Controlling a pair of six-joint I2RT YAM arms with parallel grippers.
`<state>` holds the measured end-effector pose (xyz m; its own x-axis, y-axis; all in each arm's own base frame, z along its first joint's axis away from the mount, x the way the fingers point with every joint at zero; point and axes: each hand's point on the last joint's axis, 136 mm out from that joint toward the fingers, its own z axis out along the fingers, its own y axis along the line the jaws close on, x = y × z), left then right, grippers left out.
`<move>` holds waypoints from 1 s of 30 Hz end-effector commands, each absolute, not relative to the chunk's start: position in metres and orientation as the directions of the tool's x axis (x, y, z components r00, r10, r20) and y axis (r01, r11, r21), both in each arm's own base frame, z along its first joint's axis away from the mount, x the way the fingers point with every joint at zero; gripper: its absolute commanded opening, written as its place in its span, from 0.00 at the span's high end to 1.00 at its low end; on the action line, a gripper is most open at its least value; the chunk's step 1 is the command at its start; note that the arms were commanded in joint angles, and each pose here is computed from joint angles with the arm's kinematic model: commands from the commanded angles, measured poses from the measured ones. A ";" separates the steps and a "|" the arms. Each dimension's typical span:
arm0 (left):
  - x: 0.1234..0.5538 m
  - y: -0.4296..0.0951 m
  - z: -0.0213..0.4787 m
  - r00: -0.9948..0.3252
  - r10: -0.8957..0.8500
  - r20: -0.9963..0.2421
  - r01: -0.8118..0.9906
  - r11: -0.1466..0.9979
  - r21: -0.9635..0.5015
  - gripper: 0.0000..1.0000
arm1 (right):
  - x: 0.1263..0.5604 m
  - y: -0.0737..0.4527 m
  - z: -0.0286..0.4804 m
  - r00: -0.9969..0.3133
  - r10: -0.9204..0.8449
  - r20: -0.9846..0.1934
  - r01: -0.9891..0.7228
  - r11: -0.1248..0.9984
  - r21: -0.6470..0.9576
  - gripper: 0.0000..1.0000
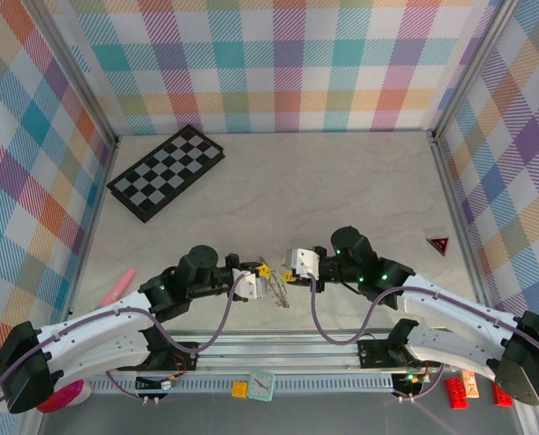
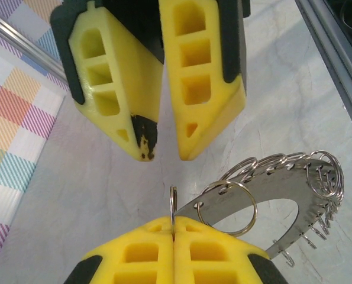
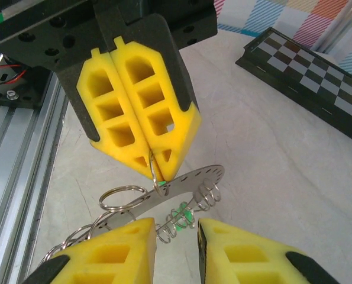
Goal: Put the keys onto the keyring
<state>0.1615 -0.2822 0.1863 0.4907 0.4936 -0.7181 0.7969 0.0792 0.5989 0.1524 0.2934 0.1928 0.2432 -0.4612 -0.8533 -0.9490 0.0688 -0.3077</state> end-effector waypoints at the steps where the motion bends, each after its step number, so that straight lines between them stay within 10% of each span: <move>1: 0.161 -0.287 0.206 0.559 0.443 -0.701 0.748 0.097 0.657 1.00 | 0.151 0.297 0.203 0.302 -0.418 -0.857 -0.934 0.047 -0.353 0.74; 30: 0.151 -0.293 0.207 0.502 0.388 -0.773 0.813 0.096 0.575 1.00 | 0.145 0.316 0.206 0.331 -0.379 -0.864 -0.938 -0.029 -0.347 0.81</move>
<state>0.1582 -0.2856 0.1916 0.4776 0.4606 -0.7482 0.8138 0.0891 0.5743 0.1481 0.3064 0.1854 0.2818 -0.4400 -0.8527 -0.9496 -0.0003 -0.3136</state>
